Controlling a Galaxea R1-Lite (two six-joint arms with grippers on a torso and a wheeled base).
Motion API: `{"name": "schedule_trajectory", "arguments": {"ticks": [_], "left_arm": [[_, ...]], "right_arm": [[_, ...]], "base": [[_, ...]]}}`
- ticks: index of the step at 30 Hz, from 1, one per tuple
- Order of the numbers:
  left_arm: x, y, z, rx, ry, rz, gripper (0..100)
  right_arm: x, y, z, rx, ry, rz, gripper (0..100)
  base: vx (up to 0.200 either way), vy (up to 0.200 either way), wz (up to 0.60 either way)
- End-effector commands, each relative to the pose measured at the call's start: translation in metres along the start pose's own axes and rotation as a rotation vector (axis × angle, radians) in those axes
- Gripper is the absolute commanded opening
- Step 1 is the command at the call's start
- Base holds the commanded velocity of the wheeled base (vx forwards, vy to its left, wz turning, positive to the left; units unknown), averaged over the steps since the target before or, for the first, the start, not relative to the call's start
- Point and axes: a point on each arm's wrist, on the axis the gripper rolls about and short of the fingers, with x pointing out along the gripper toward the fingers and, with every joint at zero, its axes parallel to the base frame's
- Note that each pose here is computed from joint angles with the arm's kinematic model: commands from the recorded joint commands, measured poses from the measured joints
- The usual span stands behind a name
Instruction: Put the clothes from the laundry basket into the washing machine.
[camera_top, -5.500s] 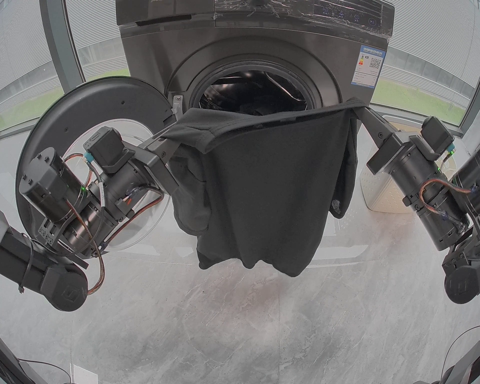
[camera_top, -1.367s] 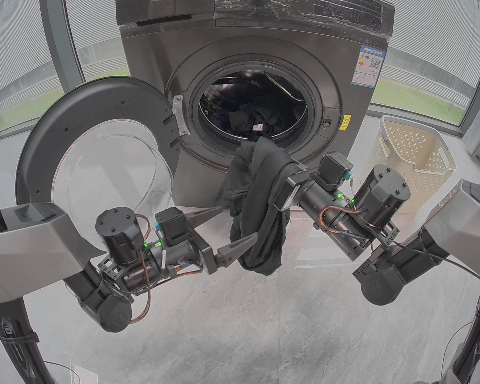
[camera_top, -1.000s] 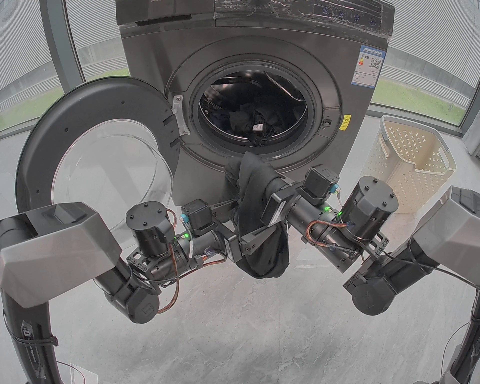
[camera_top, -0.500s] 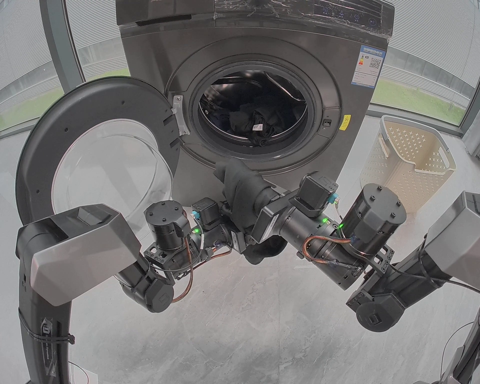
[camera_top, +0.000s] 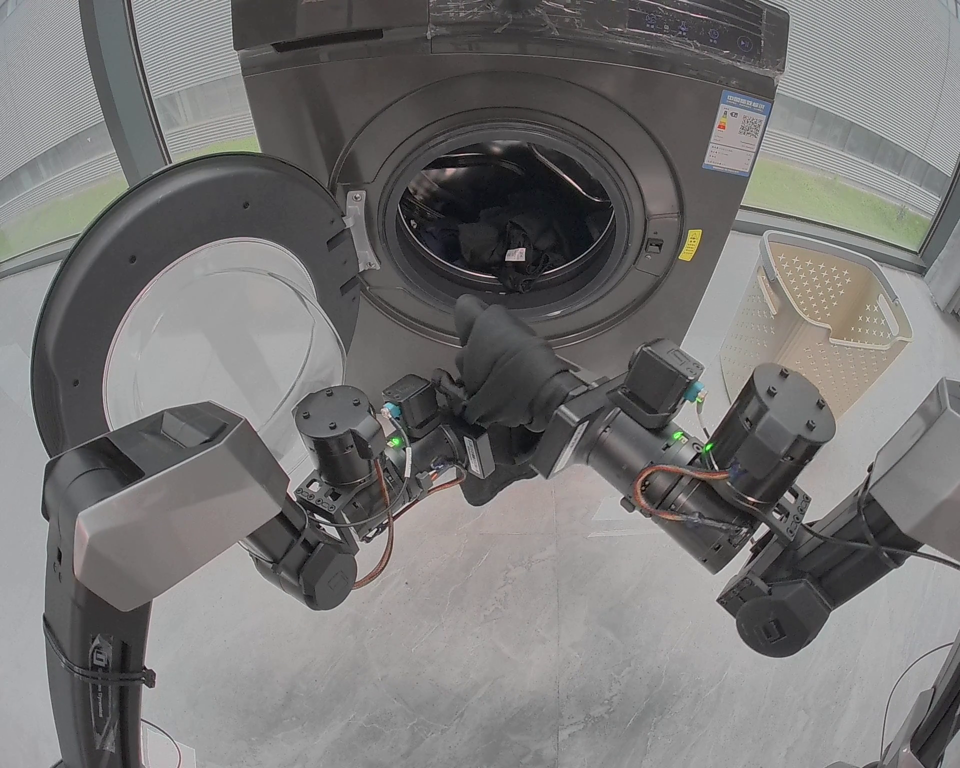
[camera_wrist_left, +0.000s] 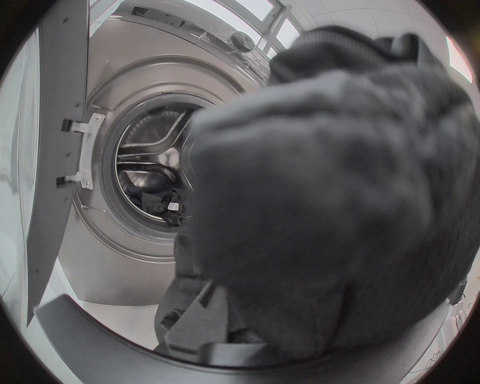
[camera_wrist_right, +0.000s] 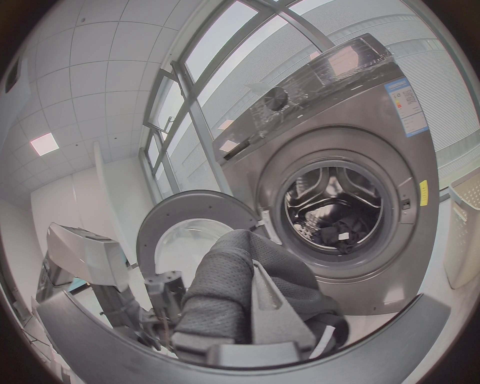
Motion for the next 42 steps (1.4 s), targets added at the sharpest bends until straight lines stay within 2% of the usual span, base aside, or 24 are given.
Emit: {"name": "schedule_trajectory", "arguments": {"ticks": [1, 2, 5, 9, 12, 13, 16, 17, 21, 24, 27, 30, 36, 37, 39, 42], "left_arm": [[-0.005, -0.002, 0.021, 0.005, -0.038, 0.01, 0], [-0.012, -0.004, 0.028, 0.004, -0.036, 0.027, 0], [-0.025, -0.01, 0.041, 0.001, -0.037, 0.041, 0], [-0.041, -0.017, 0.055, -0.012, -0.037, 0.059, 0], [-0.048, -0.019, 0.062, -0.03, -0.041, 0.061, 0], [-0.05, -0.02, 0.063, -0.036, -0.04, 0.063, 0], [-0.055, -0.021, 0.067, -0.052, -0.056, 0.081, 0], [-0.067, -0.025, 0.069, -0.066, -0.069, 0.088, 0], [-0.078, -0.028, 0.068, -0.055, -0.056, 0.087, 0], [-0.103, -0.037, 0.067, -0.058, 0.002, 0.084, 0], [-0.117, -0.041, 0.072, -0.061, 0.015, 0.079, 0], [-0.119, -0.041, 0.072, -0.056, 0.018, 0.08, 0], [-0.12, -0.04, 0.055, -0.015, 0.083, 0.085, 0], [-0.12, -0.04, 0.055, -0.015, 0.083, 0.085, 0], [-0.121, -0.039, 0.051, 0.01, 0.098, 0.083, 0], [-0.119, -0.04, 0.048, 0.012, 0.106, 0.079, 0]], "right_arm": [[-0.008, -0.022, 0.0, -0.012, 0.022, -0.06, 0], [-0.009, -0.031, -0.004, -0.008, 0.032, -0.083, 0], [-0.008, -0.039, -0.017, 0.003, 0.058, -0.101, 0], [-0.001, -0.04, -0.034, 0.008, 0.082, -0.094, 0], [0.0, -0.037, -0.033, 0.01, 0.059, -0.083, 0], [0.0, -0.036, -0.034, 0.011, 0.059, -0.081, 100], [-0.006, -0.034, -0.034, 0.014, 0.079, -0.081, 100], [-0.033, -0.03, -0.038, 0.005, 0.169, -0.068, 100], [-0.055, -0.025, -0.039, 0.003, 0.237, -0.033, 100], [-0.095, -0.017, -0.04, 0.005, 0.353, 0.016, 100], [-0.115, -0.013, -0.037, -0.001, 0.397, 0.041, 100], [-0.12, -0.014, -0.037, -0.019, 0.412, 0.046, 100], [-0.127, -0.031, -0.04, -0.03, 0.438, -0.05, 100], [-0.127, -0.031, -0.04, -0.03, 0.438, -0.05, 100], [-0.127, -0.036, -0.039, -0.032, 0.433, -0.07, 100], [-0.127, -0.039, -0.038, -0.031, 0.43, -0.082, 100]], "base": [[0.0, 0.0, 0.0], [0.0, 0.0, 0.0], [0.0, 0.0, 0.0], [0.0, 0.0, 0.0], [0.0, 0.0, 0.0], [0.0, 0.0, 0.0], [0.0, 0.0, 0.0], [0.0, 0.0, 0.0], [0.0, 0.0, 0.0], [0.0, 0.0, 0.0], [0.0, 0.0, 0.0], [0.0, 0.0, 0.0], [0.0, 0.0, 0.0], [0.0, 0.0, 0.0], [0.1, 0.0, 0.0], [0.2, 0.0, 0.0]]}}
